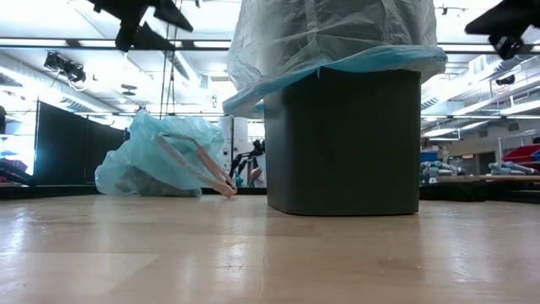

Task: Place trash/remove bag and relplace
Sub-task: Return to Home Position

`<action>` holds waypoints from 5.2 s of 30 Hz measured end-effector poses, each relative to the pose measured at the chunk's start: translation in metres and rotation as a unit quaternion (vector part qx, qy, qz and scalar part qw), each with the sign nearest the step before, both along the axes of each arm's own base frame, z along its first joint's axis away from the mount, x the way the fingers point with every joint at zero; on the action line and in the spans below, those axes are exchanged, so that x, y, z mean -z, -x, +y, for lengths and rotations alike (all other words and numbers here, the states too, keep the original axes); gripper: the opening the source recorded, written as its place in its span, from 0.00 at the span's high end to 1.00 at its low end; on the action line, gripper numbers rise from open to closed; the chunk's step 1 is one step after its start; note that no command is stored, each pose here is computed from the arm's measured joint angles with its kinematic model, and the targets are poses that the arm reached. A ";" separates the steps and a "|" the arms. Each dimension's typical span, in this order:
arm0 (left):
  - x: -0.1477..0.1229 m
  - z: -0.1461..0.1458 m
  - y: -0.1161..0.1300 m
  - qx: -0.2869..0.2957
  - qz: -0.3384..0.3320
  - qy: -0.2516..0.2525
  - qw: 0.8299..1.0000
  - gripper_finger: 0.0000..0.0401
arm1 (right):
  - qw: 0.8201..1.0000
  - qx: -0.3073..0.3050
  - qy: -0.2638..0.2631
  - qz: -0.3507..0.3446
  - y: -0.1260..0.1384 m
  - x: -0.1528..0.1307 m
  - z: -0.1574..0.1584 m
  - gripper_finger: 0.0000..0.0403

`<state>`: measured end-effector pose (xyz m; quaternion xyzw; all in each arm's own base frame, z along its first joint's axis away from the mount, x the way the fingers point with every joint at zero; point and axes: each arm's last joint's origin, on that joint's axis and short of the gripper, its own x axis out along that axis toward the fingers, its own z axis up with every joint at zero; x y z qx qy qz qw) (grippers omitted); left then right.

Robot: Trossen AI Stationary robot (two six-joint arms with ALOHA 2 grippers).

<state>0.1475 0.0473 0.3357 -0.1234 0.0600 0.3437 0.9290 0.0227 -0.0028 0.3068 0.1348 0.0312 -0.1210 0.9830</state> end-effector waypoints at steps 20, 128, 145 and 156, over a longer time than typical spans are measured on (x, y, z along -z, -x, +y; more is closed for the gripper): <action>0.015 -0.009 0.008 0.160 0.152 -0.070 0.973 0.09 | 0.989 -0.052 0.125 -0.063 -0.016 0.000 -0.008 1.00; 0.168 -0.053 0.051 0.345 -0.087 -0.086 0.931 0.09 | 0.952 -0.150 0.220 -0.154 -0.103 0.112 0.001 1.00; 0.167 -0.053 0.051 0.336 -0.093 -0.081 0.934 0.09 | 0.961 -0.106 0.225 -0.118 -0.071 0.116 0.000 1.00; 0.167 -0.052 0.051 0.321 -0.092 -0.083 0.939 0.09 | 0.972 -0.134 0.194 -0.018 -0.073 0.135 0.000 1.00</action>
